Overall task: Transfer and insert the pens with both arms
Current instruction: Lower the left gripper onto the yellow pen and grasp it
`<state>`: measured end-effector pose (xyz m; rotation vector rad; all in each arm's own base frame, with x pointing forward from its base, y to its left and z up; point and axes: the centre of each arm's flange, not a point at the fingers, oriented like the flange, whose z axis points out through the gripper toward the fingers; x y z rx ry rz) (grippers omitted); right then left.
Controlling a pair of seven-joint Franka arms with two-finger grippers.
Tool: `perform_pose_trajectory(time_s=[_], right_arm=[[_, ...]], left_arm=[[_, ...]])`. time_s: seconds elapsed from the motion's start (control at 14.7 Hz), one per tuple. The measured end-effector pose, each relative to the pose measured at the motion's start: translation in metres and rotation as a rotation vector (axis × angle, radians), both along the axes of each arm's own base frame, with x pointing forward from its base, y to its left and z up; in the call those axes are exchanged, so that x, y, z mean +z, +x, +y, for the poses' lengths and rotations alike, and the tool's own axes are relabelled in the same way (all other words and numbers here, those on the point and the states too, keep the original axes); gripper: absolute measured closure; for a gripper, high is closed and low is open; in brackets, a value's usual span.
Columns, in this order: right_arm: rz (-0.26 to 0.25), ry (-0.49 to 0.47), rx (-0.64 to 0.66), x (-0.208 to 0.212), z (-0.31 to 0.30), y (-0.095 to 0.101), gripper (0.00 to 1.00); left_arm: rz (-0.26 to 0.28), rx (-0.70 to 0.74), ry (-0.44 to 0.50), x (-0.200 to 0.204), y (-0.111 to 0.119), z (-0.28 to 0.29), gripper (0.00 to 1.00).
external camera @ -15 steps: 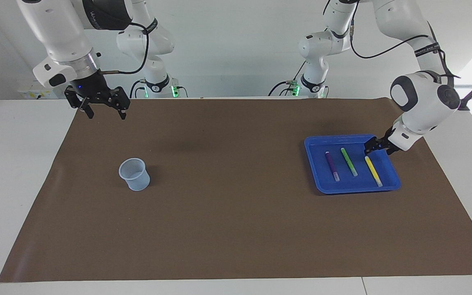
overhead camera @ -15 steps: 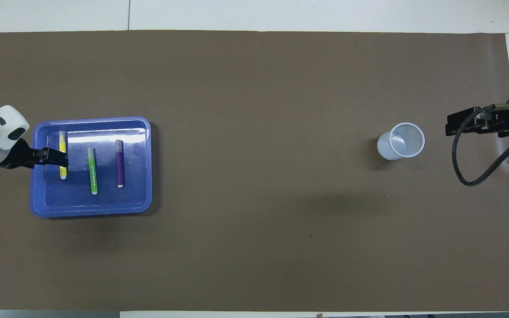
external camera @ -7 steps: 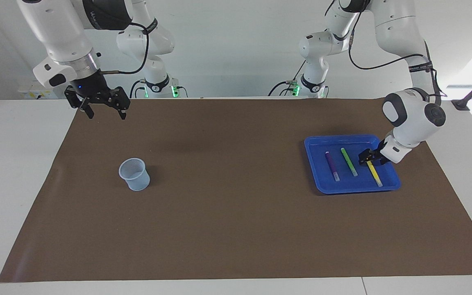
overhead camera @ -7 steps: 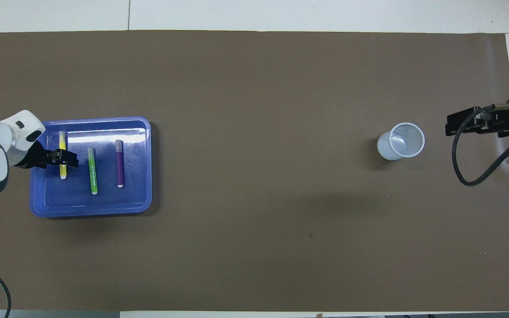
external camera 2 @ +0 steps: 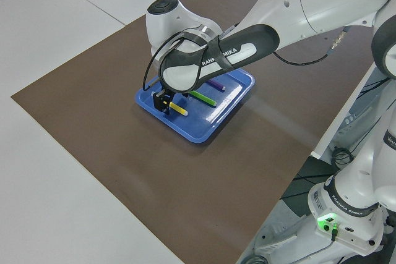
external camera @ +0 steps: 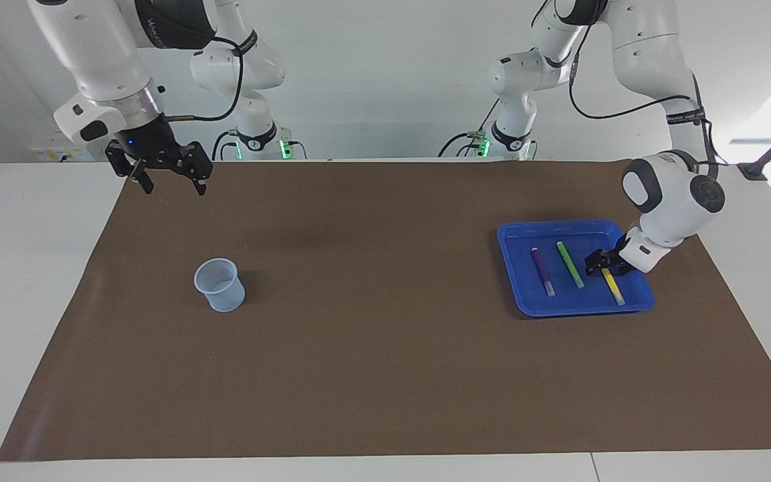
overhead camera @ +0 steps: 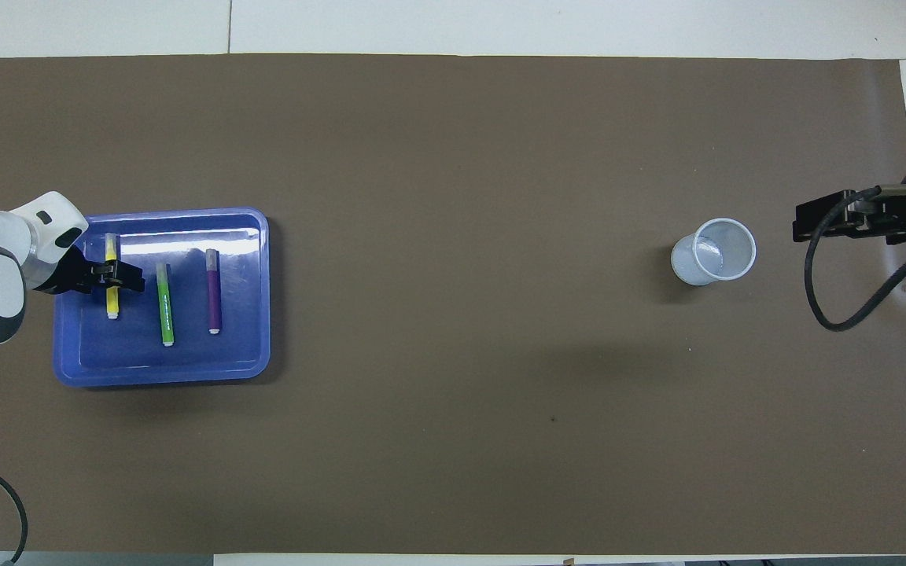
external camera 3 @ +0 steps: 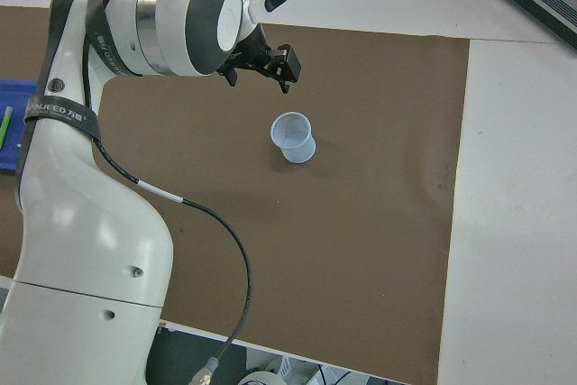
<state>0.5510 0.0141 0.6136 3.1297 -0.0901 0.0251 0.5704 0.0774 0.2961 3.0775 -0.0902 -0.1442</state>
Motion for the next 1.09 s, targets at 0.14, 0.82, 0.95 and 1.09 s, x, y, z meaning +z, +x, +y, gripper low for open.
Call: perform_pose_trajectory(time_s=[0.14, 0.82, 0.95, 1.09], right_arm=[[0.0, 0.0, 0.0, 0.0, 0.0, 0.0, 0.0], [0.0, 0.0, 0.0, 0.0, 0.0, 0.0, 0.0], [0.0, 0.0, 0.0, 0.0, 0.0, 0.0, 0.0], [0.0, 0.0, 0.0, 0.0, 0.0, 0.0, 0.0]], left_arm=[[-0.003, 0.0, 0.0, 0.0, 0.001, 0.0, 0.11], [-0.023, -0.023, 0.021, 0.004, 0.009, -0.002, 0.43], [-0.028, -0.025, 0.023, 0.004, 0.01, -0.002, 0.58], [-0.03, -0.025, 0.025, 0.004, 0.01, -0.001, 0.65]])
